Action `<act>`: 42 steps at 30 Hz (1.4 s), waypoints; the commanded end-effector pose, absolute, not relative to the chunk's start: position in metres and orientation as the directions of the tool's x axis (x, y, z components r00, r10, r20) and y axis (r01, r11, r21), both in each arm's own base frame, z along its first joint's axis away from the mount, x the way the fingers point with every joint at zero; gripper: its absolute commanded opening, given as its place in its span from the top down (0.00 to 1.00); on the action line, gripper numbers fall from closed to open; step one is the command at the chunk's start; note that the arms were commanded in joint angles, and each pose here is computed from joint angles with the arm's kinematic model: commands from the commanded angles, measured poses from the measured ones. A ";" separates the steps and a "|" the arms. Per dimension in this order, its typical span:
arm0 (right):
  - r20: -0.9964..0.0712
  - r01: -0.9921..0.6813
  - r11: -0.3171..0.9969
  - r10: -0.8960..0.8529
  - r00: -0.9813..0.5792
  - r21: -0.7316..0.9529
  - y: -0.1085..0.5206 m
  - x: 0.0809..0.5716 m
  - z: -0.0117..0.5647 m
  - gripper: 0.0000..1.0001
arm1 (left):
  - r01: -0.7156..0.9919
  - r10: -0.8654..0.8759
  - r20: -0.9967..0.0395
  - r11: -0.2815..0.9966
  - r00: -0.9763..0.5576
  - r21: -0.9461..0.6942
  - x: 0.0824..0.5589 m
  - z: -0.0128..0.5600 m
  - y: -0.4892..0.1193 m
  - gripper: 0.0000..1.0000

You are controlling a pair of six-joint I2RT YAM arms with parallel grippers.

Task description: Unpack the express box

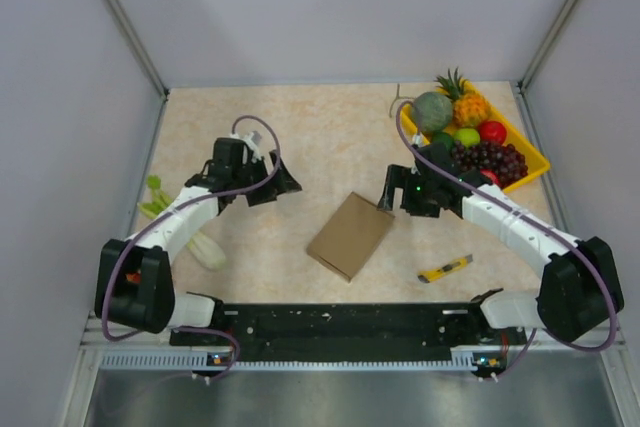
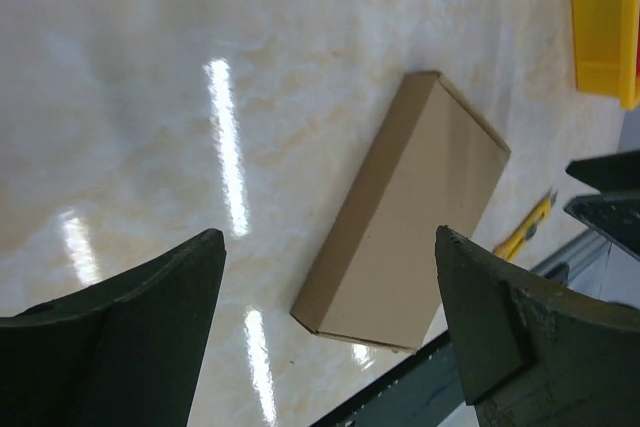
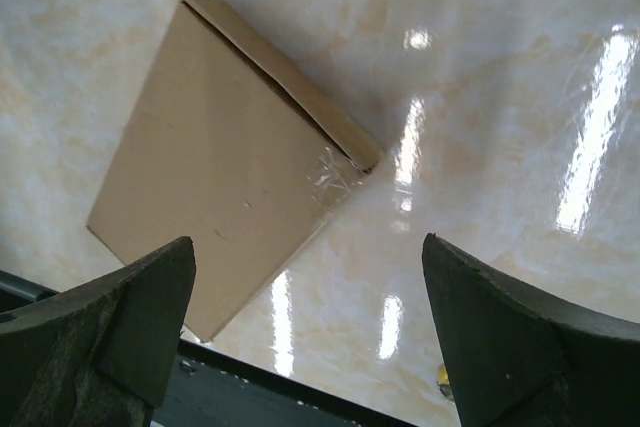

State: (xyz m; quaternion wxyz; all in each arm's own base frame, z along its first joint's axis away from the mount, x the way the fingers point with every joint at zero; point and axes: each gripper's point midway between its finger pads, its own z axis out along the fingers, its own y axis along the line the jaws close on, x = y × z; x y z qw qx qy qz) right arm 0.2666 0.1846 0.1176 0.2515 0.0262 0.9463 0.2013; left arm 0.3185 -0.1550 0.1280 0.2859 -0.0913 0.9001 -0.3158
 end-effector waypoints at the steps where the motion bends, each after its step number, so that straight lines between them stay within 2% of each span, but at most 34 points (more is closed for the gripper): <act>1: -0.406 -0.047 0.910 0.137 -0.903 0.412 0.186 0.247 0.097 0.07 | 0.239 -0.124 -0.463 0.725 -0.877 -0.646 0.285 0.123 -0.218 0.11; 4: -0.369 -0.078 0.892 0.103 -0.924 0.446 0.192 0.235 0.090 0.07 | 0.274 -0.025 -0.440 0.750 -0.898 -0.602 0.266 0.103 -0.234 0.11; 7: -0.371 -0.165 0.838 0.048 -0.927 0.520 0.210 0.231 0.095 0.08 | 0.264 -0.004 -0.416 0.767 -0.909 -0.584 0.257 0.086 -0.239 0.12; 12: -0.297 -0.124 0.772 0.088 -0.951 0.623 0.231 0.229 0.098 0.14 | 0.255 0.000 -0.391 0.759 -0.920 -0.599 0.250 0.076 -0.242 0.15; 17: -0.234 -0.036 0.778 0.144 -0.962 0.628 0.231 0.228 0.085 0.22 | 0.219 -0.004 -0.324 0.729 -0.946 -0.649 0.241 0.064 -0.250 0.31; 20: -0.223 -0.016 0.764 0.168 -0.960 0.645 0.233 0.229 0.083 0.23 | 0.232 0.022 -0.304 0.699 -0.952 -0.677 0.240 0.057 -0.258 0.35; 25: -0.177 0.017 0.760 0.174 -0.969 0.649 0.235 0.223 0.070 0.25 | 0.200 0.046 -0.226 0.657 -0.973 -0.727 0.234 0.046 -0.269 0.47; 28: -0.242 -0.028 0.752 0.177 -0.954 0.659 0.235 0.230 0.070 0.25 | 0.194 0.033 -0.228 0.651 -0.973 -0.734 0.235 0.042 -0.273 0.59; 31: -0.245 -0.032 0.762 0.168 -0.955 0.647 0.235 0.233 0.063 0.25 | 0.152 0.006 -0.197 0.658 -0.980 -0.738 0.239 0.039 -0.275 0.67; 36: -0.261 -0.043 0.756 0.171 -0.950 0.653 0.241 0.245 0.055 0.25 | 0.101 -0.040 -0.175 0.680 -0.984 -0.726 0.246 0.033 -0.275 0.71; 42: -0.305 -0.106 0.664 0.190 -0.933 0.740 0.265 0.263 0.092 0.25 | 0.054 -0.085 -0.166 0.721 -0.982 -0.691 0.257 0.028 -0.273 0.73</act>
